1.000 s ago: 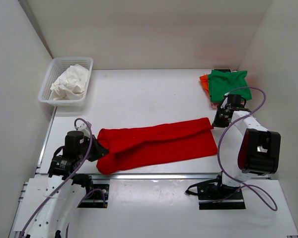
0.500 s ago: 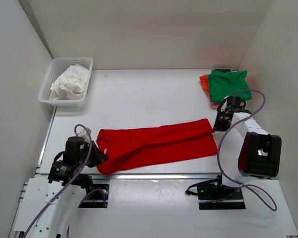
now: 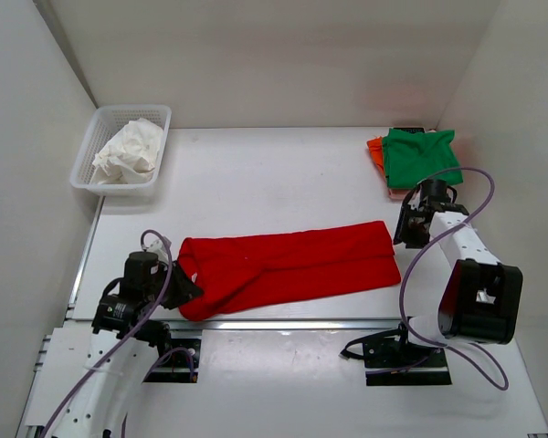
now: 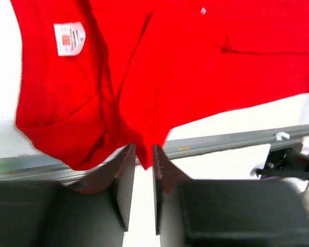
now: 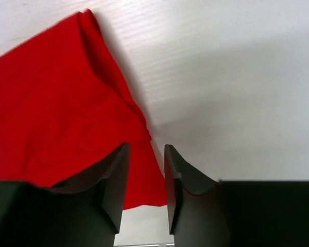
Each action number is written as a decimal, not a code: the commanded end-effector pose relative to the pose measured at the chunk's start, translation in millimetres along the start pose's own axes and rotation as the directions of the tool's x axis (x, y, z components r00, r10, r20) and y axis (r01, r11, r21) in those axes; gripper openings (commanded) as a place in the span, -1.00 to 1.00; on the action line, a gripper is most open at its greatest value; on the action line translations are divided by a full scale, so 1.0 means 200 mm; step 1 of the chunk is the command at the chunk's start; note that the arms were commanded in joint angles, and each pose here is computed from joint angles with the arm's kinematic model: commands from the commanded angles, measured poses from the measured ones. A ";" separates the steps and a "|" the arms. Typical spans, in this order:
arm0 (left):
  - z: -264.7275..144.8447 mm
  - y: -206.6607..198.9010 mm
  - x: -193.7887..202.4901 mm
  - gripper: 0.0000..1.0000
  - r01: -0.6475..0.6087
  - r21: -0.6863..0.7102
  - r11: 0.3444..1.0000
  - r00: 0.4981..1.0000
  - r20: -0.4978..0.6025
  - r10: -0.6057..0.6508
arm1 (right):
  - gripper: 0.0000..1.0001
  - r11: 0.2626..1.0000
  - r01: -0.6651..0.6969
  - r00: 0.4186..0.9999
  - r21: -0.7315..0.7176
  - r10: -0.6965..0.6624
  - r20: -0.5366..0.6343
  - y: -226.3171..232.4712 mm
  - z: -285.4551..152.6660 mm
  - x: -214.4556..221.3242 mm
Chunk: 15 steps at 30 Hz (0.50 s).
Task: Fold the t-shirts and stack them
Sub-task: Fold the other side of the tshirt into a rectangle
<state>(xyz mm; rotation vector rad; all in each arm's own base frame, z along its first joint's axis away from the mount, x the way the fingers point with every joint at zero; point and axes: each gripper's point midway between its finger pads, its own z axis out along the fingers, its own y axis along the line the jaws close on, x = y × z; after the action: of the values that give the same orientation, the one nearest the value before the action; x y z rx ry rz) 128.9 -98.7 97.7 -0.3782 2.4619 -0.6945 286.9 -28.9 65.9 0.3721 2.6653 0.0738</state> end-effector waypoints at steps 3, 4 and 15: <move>-0.09 -0.17 -0.27 -0.27 -0.073 0.042 0.996 0.987 0.148 0.066 | -0.10 0.997 0.044 0.995 0.065 -0.050 0.083 -0.02 -0.08 -0.16; -0.09 -0.21 -0.31 -0.26 -0.084 0.055 0.995 0.986 0.148 0.075 | -0.08 0.996 0.061 0.991 0.062 -0.068 0.118 0.00 -0.12 -0.22; 0.36 -0.13 -0.24 -0.22 -0.072 -0.022 0.997 0.997 0.000 0.072 | -0.11 0.951 0.234 0.971 -0.203 -0.219 0.095 0.49 0.05 -0.14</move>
<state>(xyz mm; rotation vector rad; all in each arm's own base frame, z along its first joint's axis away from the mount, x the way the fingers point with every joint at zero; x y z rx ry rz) 194.2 -128.4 89.2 -0.2808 2.5144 -0.6708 338.4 42.5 100.5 0.0039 2.5425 0.1958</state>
